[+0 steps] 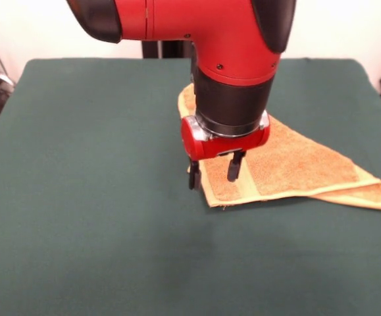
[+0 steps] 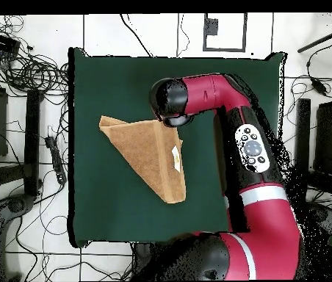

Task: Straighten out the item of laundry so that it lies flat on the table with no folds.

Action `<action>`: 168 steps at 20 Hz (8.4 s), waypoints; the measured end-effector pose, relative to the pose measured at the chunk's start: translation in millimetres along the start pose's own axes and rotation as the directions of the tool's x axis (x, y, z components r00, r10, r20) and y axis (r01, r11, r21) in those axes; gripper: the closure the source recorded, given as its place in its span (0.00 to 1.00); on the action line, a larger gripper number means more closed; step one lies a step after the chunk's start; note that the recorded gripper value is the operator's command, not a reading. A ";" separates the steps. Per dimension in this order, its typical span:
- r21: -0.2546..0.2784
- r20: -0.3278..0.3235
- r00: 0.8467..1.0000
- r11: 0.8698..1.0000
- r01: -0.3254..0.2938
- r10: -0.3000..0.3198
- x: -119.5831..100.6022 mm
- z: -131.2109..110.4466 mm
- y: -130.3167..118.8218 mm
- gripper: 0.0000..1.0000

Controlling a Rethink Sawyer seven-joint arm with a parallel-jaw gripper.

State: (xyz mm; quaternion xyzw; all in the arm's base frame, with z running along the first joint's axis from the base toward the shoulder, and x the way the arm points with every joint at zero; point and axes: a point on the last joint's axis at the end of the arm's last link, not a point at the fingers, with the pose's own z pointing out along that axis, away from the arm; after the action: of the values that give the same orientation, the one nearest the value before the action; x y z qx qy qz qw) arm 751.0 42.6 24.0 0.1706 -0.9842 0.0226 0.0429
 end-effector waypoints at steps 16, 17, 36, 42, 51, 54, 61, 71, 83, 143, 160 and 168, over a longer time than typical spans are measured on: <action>0.020 0.004 1.000 1.000 -0.004 0.004 5.6 17.5 -17.4 0.00; 0.018 0.005 1.000 1.000 -0.006 0.006 6.3 19.3 -18.9 0.00; -0.108 0.017 0.998 0.992 -0.058 0.060 8.9 32.5 -21.1 0.00; -0.146 0.030 0.998 0.988 -0.059 0.064 5.6 28.7 -15.6 0.00; -0.158 0.021 0.999 0.987 -0.028 0.032 6.6 37.4 4.2 0.00; -0.143 0.014 1.000 0.990 -0.011 0.013 11.0 42.1 6.2 0.00; -0.102 0.018 0.999 0.994 0.031 -0.029 18.4 52.8 10.2 0.00; -0.038 0.036 0.996 0.996 0.080 -0.078 22.0 61.7 8.3 0.00; -0.005 0.096 0.991 0.996 0.094 -0.093 15.7 50.2 5.2 0.00; 0.055 0.128 0.978 0.986 0.159 -0.165 11.6 70.9 19.5 0.00; 0.041 0.020 0.988 0.988 0.149 -0.150 1.5 66.9 32.9 0.00; 0.017 -0.017 0.990 0.990 0.138 -0.138 4.6 62.1 36.0 0.00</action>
State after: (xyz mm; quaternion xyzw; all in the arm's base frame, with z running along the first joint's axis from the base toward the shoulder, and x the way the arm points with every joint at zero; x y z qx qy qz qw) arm 729.8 71.4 -38.4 0.2383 -0.9694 0.0297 0.0505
